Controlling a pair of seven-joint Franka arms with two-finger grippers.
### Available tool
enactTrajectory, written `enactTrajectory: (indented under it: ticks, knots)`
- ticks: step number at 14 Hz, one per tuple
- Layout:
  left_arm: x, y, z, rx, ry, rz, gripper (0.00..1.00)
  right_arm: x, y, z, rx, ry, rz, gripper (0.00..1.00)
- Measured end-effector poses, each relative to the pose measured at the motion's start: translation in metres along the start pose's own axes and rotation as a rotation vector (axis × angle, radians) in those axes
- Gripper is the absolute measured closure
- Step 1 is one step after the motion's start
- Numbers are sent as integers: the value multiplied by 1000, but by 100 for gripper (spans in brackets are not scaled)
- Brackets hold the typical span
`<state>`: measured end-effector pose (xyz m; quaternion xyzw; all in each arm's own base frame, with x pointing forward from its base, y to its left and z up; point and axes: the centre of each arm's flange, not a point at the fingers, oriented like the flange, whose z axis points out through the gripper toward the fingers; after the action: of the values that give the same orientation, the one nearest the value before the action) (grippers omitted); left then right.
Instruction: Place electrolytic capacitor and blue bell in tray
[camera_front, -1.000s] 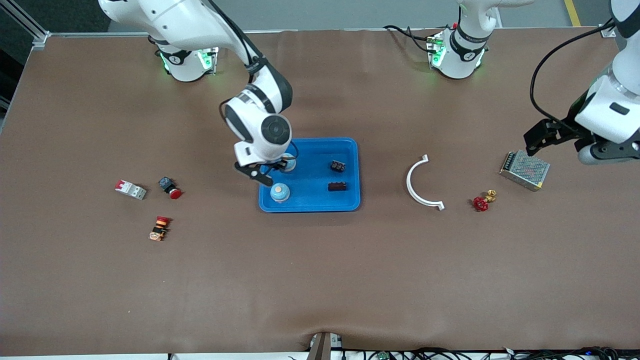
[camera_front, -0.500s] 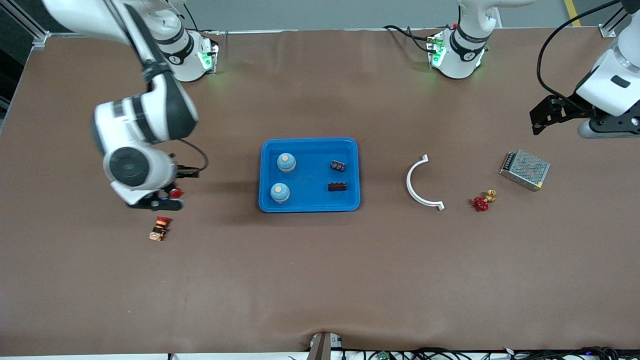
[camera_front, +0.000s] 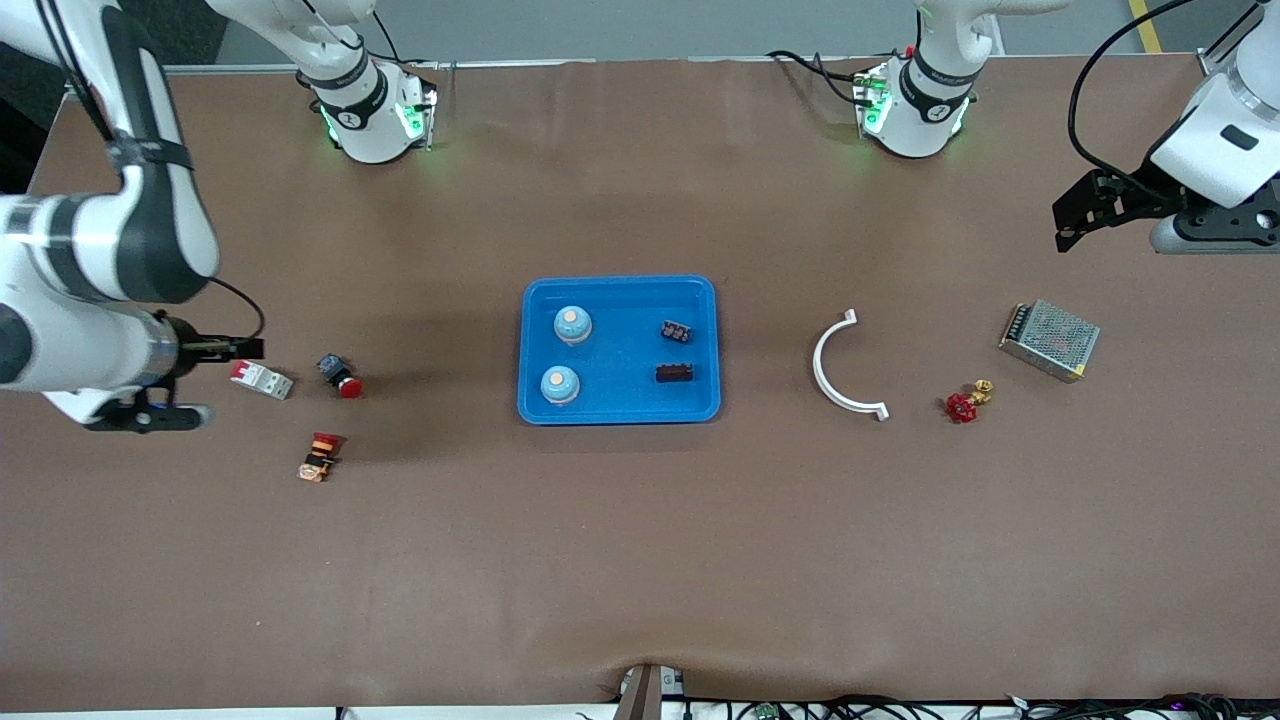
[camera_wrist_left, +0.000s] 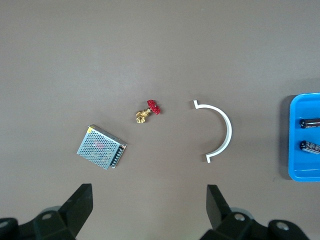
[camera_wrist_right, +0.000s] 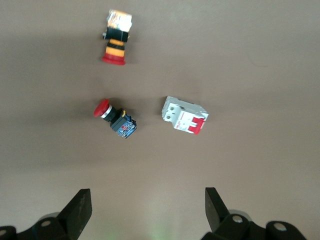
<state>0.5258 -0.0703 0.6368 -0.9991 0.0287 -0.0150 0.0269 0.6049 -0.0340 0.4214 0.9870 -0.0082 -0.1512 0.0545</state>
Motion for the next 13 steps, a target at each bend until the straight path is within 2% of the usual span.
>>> enactTrajectory:
  ticks: [4,6,10,13]
  knots:
    - [0,0,1,-1,-1,0,0,-40,15,-71,13,133,75,0]
    - [0,0,1,-1,0,0,0,-66,12,-104,47,178,115,0]
    - [0,-3,0,-2,2,-6,0,-112,25,-158,113,179,161,0]
    - [1,-9,0,-2,5,-17,0,-124,35,-179,121,199,177,0]
